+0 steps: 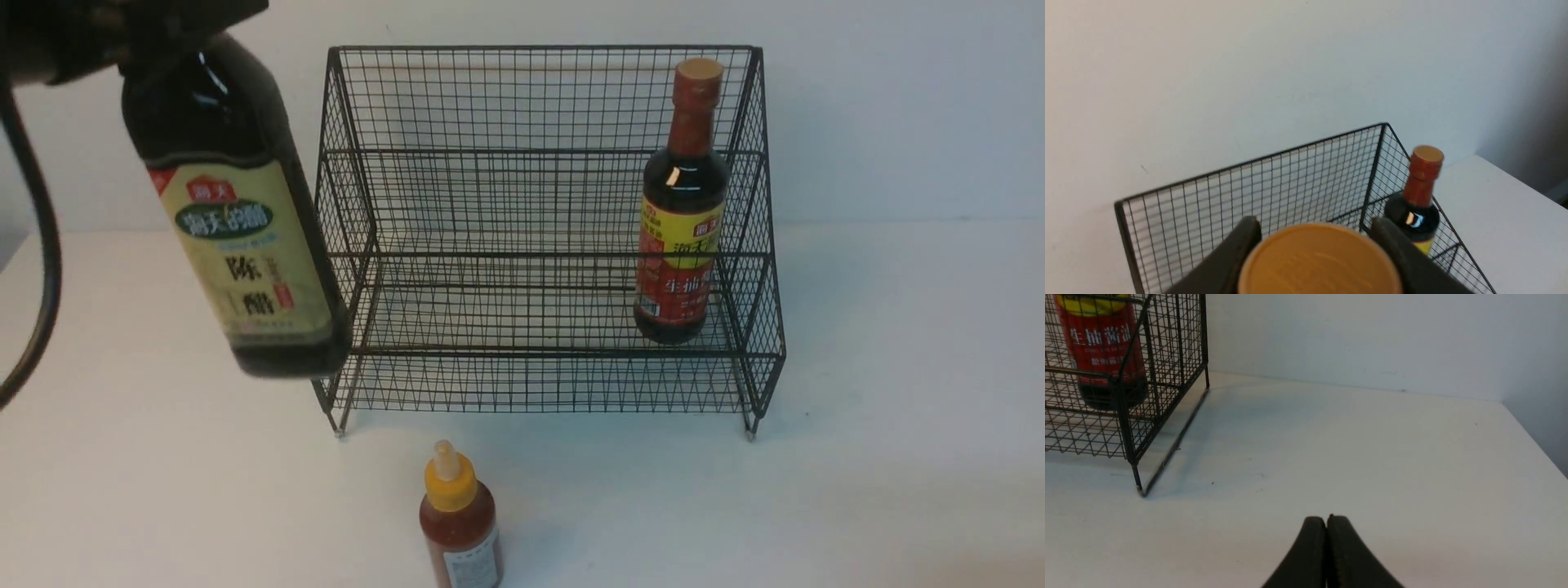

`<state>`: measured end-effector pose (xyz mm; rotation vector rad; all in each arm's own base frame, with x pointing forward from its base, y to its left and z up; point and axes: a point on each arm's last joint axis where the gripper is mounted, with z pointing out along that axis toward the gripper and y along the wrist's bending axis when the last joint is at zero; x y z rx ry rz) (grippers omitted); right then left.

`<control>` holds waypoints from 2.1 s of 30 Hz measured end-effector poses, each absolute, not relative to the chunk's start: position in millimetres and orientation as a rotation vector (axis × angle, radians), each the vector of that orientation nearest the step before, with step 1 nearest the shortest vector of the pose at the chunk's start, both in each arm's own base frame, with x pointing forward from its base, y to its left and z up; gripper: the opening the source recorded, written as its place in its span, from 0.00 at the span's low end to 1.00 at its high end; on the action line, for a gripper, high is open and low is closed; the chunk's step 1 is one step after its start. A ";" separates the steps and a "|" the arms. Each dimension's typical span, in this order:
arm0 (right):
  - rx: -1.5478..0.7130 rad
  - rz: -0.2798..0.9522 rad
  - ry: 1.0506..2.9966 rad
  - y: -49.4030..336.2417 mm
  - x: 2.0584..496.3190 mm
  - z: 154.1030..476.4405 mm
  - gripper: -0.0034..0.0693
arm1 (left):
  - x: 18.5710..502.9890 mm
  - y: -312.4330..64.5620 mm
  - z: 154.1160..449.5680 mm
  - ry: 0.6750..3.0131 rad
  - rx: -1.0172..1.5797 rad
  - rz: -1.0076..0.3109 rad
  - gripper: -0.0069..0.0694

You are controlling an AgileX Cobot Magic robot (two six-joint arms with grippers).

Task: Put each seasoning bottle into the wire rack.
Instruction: Use the left arm to put the condiment bottle back on the shelf

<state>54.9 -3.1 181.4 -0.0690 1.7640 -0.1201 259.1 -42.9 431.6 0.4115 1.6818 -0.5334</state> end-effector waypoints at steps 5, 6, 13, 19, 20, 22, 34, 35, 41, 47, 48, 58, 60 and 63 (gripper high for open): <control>-0.069 -0.120 1.764 -3.1 54.9 181.4 0.03 | 298.9 -42.3 430.9 1.601 0.394 -0.566 0.49; -0.069 -0.120 1.764 -3.1 54.9 181.4 0.03 | 301.9 -42.3 430.7 1.595 0.385 -0.576 0.49; -0.069 -0.120 1.764 -3.1 54.9 181.4 0.03 | 341.5 -42.1 417.9 1.501 0.537 -0.449 0.49; -0.069 -0.120 1.764 -3.1 54.9 181.4 0.03 | 357.1 -47.2 406.8 1.507 0.579 -0.415 0.49; -0.069 -0.120 1.764 -3.1 54.9 181.4 0.03 | 358.4 -50.5 404.6 1.509 0.589 -0.420 0.49; -0.069 -0.120 1.764 -3.1 54.9 181.4 0.03 | 361.2 -59.8 400.3 1.512 0.606 -0.443 0.49; -0.069 -0.120 1.765 -3.1 54.8 181.3 0.03 | 369.7 -82.1 407.4 1.468 0.649 -0.467 0.49; -0.069 -0.120 1.765 -3.1 54.8 181.3 0.03 | 369.8 -82.1 407.4 1.468 0.650 -0.465 0.49; -0.069 -0.120 1.765 -3.1 54.8 181.3 0.03 | 375.8 -81.9 402.9 1.477 0.647 -0.457 0.49; -0.069 -0.120 1.765 -3.1 54.8 181.3 0.03 | 396.2 -81.4 374.8 1.556 0.621 -0.459 0.49; -0.069 -0.120 1.765 -3.1 54.8 181.3 0.03 | 398.1 -81.2 371.8 1.569 0.609 -0.465 0.49; -0.068 -0.119 1.765 -3.1 54.8 181.3 0.03 | 400.2 -80.9 366.4 1.610 0.548 -0.517 0.49; -0.068 -0.119 1.765 -3.1 54.8 181.3 0.03 | 400.7 -79.7 362.2 1.636 0.512 -0.529 0.49; -0.073 -0.124 1.765 -3.1 54.8 181.3 0.03 | 401.9 -77.8 358.1 1.666 0.467 -0.534 0.49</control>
